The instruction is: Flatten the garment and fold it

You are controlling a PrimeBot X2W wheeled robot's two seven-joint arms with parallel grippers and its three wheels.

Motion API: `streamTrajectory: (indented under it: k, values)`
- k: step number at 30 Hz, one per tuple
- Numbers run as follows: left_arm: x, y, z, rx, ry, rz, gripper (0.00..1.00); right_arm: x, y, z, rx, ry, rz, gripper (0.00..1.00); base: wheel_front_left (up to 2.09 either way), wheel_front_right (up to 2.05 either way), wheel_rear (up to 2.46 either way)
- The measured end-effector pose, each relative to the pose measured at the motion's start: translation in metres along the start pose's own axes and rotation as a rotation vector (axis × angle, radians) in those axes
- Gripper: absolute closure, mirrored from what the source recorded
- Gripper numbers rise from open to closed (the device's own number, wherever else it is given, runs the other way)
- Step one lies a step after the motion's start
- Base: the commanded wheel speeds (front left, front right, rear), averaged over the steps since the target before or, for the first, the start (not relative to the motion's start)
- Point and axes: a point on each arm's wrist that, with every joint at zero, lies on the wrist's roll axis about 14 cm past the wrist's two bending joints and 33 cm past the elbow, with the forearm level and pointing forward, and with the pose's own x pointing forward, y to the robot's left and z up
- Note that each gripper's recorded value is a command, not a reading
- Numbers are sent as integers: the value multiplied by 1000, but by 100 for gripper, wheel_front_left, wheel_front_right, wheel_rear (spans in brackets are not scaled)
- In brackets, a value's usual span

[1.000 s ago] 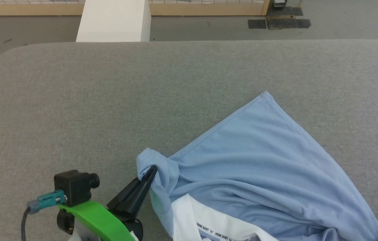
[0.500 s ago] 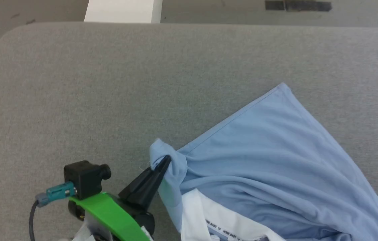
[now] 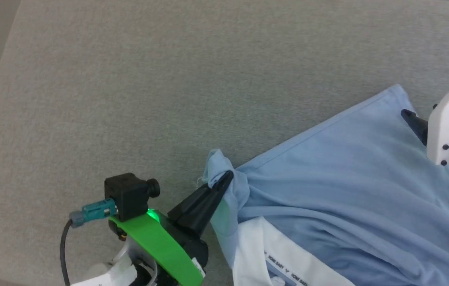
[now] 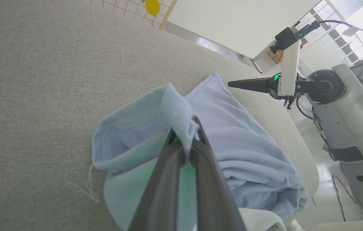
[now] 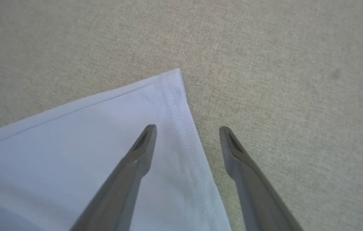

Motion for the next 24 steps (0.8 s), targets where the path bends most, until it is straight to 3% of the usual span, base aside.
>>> streamTrajectory:
  k: [8,9,10,19,24]
  values:
    - [0,16,-8,-27,11,50,100,42,11,-6,-68,79,26,0,0,0,0]
    - [0,18,-9,-29,14,56,100,45,12,-5,-72,81,29,17,0,0,0]
    - [0,20,-10,-31,16,63,100,48,12,-3,-73,84,31,100,0,0,0]
    - [-5,27,0,-13,-26,88,100,44,12,11,-74,34,19,100,0,0,0]
    - [-10,29,46,69,-191,110,100,15,9,49,5,-189,11,100,0,0,0]
